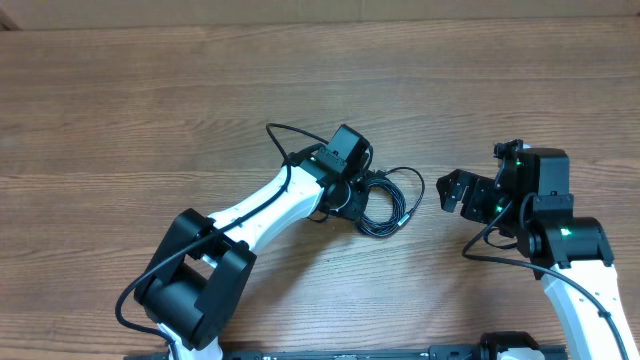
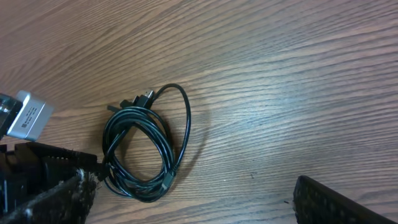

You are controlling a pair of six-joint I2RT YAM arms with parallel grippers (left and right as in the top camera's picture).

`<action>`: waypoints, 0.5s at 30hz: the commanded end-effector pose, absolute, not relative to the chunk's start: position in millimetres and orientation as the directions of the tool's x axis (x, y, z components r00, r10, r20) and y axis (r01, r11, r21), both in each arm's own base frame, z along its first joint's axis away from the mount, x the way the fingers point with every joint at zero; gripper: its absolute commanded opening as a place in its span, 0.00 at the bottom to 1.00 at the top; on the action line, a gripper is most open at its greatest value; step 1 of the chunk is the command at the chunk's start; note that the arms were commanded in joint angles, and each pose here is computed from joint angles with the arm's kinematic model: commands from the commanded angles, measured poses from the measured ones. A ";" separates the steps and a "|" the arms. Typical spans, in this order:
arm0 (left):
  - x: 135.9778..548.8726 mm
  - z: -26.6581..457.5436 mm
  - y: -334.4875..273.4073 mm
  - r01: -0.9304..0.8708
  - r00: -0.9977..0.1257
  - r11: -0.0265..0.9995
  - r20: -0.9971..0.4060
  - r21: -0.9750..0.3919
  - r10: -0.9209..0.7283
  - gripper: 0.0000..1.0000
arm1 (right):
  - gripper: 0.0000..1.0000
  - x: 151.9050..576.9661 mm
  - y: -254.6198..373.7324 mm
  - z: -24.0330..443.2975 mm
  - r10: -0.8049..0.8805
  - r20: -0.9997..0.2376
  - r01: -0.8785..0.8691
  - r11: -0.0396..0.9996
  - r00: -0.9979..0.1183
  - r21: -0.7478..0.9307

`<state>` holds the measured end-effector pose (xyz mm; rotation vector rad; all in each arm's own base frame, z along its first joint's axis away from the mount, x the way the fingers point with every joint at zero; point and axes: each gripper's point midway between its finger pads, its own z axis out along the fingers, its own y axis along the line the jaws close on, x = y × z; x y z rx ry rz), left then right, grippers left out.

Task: Untangle cables
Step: 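Lower the left gripper and grasp the cable bundle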

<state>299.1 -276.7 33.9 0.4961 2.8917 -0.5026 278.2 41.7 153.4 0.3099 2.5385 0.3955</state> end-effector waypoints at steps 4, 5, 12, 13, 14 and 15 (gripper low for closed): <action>306.1 35.2 -278.4 0.337 -0.933 0.896 -0.228 -0.288 0.278 0.38 | 1.00 285.1 46.1 169.4 0.304 -0.508 0.111 0.920 -0.806 0.375; 306.0 35.1 -278.5 0.337 -0.933 0.896 -0.228 -0.288 0.278 0.38 | 1.00 285.1 46.1 169.4 0.304 -0.508 0.111 0.920 -0.806 0.375; 302.7 34.1 -281.6 0.346 -0.931 0.893 -0.225 -0.288 0.288 0.37 | 1.00 284.7 48.1 169.7 0.303 -0.505 0.104 0.918 -0.808 0.383; 302.1 34.1 -282.3 0.348 -0.930 0.892 -0.225 -0.287 0.290 0.37 | 1.00 284.7 48.1 169.7 0.303 -0.505 0.104 0.918 -0.808 0.383; 300.7 34.0 -283.8 0.353 -0.928 0.891 -0.225 -0.287 0.296 0.37 | 1.00 284.8 48.1 169.8 0.303 -0.505 0.104 0.918 -0.808 0.383; 299.6 34.0 -285.1 0.357 -0.927 0.889 -0.225 -0.287 0.299 0.38 | 1.00 284.8 48.0 169.8 0.303 -0.505 0.104 0.918 -0.808 0.383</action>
